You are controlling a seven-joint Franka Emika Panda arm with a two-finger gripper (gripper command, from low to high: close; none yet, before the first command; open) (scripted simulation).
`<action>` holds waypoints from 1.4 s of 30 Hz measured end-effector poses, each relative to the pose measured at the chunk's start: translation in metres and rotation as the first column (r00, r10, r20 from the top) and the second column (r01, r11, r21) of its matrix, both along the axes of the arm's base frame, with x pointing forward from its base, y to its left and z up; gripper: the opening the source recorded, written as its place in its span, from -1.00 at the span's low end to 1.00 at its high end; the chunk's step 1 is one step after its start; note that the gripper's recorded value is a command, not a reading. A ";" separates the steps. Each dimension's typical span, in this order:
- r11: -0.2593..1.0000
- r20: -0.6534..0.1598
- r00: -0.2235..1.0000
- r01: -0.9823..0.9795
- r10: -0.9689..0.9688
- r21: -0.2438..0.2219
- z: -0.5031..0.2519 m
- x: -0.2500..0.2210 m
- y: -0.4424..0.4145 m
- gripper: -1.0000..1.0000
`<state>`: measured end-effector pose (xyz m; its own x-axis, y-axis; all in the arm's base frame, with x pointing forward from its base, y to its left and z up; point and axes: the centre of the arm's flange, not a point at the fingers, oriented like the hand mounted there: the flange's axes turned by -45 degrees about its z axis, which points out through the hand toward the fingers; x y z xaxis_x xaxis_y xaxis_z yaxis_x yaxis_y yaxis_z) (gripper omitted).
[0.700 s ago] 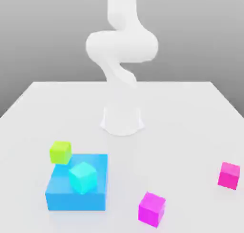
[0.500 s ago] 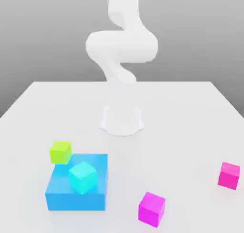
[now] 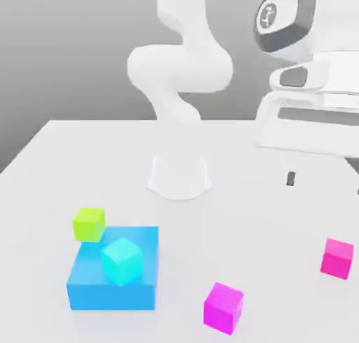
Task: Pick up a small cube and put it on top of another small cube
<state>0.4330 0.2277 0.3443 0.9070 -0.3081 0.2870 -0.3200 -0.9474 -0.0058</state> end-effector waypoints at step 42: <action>0.579 -0.193 0.566 0.815 -0.801 -0.013 -0.107 -0.027 -0.158 -1.00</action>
<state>0.4061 0.0700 0.2368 0.2974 -0.9483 0.1105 -0.9542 -0.2912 0.0687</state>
